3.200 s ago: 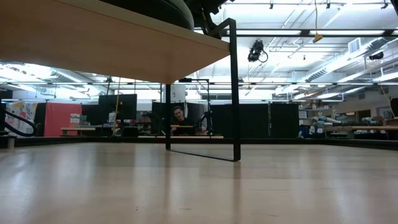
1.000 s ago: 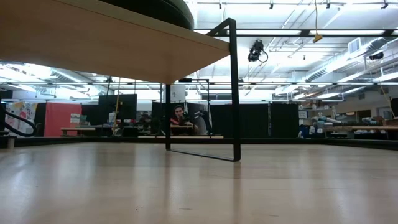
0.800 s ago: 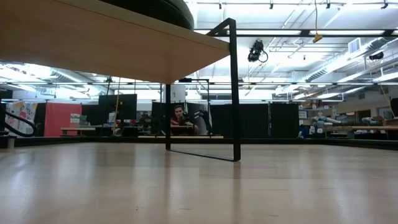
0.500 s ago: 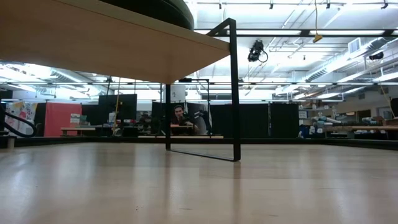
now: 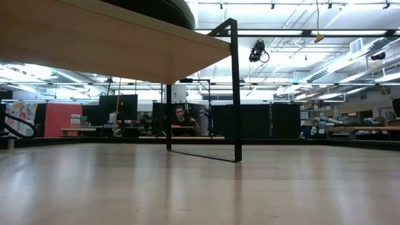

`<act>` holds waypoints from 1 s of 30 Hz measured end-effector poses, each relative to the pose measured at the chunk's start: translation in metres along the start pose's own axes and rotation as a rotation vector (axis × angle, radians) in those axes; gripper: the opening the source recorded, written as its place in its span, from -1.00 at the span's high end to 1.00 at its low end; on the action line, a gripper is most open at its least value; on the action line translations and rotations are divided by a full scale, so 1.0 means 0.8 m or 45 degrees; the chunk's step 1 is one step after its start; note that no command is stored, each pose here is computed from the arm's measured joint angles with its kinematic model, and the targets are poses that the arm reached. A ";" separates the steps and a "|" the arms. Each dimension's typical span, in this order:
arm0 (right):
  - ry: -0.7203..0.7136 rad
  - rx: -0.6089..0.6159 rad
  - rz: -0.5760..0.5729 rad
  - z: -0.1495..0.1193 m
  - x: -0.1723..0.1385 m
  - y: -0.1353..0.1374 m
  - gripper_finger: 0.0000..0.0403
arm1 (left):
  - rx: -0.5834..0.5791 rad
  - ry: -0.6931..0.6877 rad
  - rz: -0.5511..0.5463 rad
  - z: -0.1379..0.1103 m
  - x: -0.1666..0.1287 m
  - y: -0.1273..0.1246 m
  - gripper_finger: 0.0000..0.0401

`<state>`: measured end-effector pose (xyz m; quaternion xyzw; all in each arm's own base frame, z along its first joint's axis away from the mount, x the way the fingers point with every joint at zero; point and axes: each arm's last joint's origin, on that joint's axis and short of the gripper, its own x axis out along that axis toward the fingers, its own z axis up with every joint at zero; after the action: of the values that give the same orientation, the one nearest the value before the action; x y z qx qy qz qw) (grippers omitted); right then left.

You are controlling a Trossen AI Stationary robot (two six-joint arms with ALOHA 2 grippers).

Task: Place and stack plates onto a shelf
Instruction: Return to Home Position

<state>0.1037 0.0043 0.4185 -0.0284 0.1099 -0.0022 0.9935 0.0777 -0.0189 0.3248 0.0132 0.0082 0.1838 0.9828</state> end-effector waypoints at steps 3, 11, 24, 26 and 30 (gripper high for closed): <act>-0.033 0.052 -0.001 -0.024 -0.009 0.000 0.95 | -0.024 -0.025 0.004 -0.019 0.000 0.000 0.95; -0.140 0.129 0.001 -0.070 -0.020 0.002 0.95 | -0.097 -0.100 0.051 -0.061 0.001 0.008 0.95; -0.214 0.132 0.013 -0.083 -0.020 0.002 0.95 | -0.049 -0.247 -0.004 -0.093 0.026 0.017 0.95; -0.214 0.131 0.014 -0.083 -0.020 0.002 0.95 | -0.035 -0.253 -0.010 -0.093 0.028 0.022 0.95; -0.214 0.131 0.015 -0.083 -0.020 0.003 0.95 | -0.035 -0.237 -0.035 -0.095 0.031 0.029 0.95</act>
<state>0.0732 0.0028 0.3570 0.0233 0.0262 0.0003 0.9994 0.0911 0.0135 0.2490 0.0165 -0.0854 0.1684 0.9819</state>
